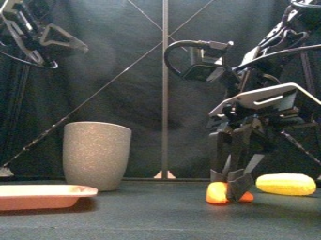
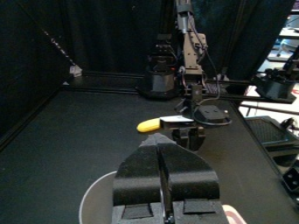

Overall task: Pick the tangerine then place it in the grey bowl
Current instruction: Place tangerine in the grey bowl

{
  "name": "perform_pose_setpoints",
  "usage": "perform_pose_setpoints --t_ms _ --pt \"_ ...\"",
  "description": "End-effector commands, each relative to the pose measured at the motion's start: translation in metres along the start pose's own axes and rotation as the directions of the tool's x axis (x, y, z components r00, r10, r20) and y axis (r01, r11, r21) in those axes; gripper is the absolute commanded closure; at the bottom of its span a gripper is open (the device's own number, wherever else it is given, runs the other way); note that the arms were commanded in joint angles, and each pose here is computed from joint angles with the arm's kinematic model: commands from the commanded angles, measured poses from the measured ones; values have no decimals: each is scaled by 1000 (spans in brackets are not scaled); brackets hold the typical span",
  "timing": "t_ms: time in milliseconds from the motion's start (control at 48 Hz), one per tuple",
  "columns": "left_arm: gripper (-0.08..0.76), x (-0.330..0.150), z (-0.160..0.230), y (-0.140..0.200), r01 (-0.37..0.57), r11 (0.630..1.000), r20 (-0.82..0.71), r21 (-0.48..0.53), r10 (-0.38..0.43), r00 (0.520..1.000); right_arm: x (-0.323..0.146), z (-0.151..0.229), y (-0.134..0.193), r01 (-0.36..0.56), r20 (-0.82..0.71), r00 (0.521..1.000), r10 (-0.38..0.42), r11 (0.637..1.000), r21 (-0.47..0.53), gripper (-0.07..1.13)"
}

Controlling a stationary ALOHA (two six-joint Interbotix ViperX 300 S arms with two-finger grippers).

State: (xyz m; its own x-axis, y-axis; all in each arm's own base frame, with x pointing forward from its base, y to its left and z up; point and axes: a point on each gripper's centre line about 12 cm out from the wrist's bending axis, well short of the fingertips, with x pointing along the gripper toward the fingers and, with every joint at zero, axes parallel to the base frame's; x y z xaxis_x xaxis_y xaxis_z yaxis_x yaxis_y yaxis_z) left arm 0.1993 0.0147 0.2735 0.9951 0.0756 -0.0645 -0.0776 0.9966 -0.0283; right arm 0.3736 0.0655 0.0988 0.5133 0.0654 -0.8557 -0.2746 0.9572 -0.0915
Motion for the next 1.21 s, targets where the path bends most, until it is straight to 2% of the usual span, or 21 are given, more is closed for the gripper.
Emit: perform_pose_setpoints --t_ms 21,333,500,604,896,1208 --pt "582 1 5 0 -1 1000 15 1 1 1000 -7 11 -2 4 36 999 -5 1000 7 546" --pt "582 1 4 0 -1 1000 14 0 1 1000 -37 50 -13 36 170 985 -35 999 -2 552" --pt "582 1 4 0 -1 1000 20 1 1 1000 -67 83 -39 85 299 950 -93 996 38 552" --pt "582 1 5 1 -3 1000 26 3 3 1000 -81 100 -62 120 395 908 -139 990 72 552" --pt "580 0 -2 2 -8 1000 14 3 8 1000 -96 123 -131 236 656 707 -264 963 133 550" --pt "580 0 0 2 -12 1000 26 7 12 1000 -78 128 -163 227 687 652 -320 947 226 548"
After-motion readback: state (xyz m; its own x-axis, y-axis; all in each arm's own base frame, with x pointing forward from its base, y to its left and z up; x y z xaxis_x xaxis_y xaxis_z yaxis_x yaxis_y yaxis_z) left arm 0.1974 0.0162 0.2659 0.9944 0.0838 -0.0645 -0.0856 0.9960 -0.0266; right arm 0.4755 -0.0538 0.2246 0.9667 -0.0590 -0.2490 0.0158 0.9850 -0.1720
